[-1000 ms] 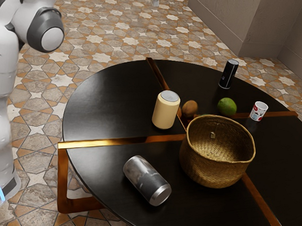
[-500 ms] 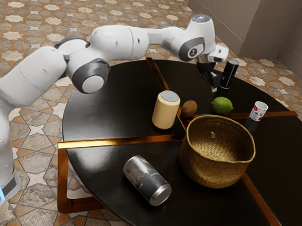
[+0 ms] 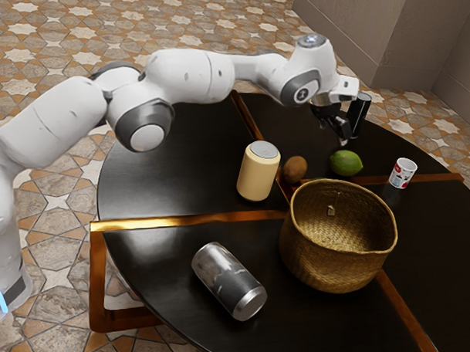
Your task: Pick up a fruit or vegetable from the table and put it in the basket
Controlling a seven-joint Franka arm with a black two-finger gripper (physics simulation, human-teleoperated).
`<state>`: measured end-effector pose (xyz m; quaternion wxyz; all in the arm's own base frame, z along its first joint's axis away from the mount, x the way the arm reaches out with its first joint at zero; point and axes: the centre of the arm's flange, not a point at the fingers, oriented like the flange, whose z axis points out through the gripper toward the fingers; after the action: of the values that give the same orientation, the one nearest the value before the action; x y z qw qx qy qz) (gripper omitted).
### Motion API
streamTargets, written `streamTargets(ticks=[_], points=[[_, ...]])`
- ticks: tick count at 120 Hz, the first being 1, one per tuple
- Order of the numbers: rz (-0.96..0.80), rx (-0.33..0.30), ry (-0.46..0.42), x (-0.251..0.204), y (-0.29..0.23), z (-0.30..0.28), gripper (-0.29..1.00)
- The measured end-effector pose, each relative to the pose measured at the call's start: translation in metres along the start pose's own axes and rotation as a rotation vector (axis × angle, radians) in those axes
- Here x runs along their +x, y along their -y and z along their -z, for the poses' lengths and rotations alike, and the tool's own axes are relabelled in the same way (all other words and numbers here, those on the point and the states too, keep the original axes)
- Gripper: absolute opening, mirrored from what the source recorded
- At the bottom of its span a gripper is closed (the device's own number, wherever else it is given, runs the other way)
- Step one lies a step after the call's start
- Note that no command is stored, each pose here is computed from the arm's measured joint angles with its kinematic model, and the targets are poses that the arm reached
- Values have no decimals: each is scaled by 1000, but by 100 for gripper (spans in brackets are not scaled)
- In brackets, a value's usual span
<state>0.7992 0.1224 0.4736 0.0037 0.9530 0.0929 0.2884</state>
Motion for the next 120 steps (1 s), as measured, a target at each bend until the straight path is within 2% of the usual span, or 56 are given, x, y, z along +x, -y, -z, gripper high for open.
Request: streamTargets(ticks=[12,29,52,98,120], points=[[-11,-15,-58,5,-24,5,70],[-2,-16,-85,1,-31,-7,70],[5,-21,-67,-13,-43,-32,70],[42,-9,2,-41,-35,-67,70],[52,-2,-16,-39,-28,-67,70]])
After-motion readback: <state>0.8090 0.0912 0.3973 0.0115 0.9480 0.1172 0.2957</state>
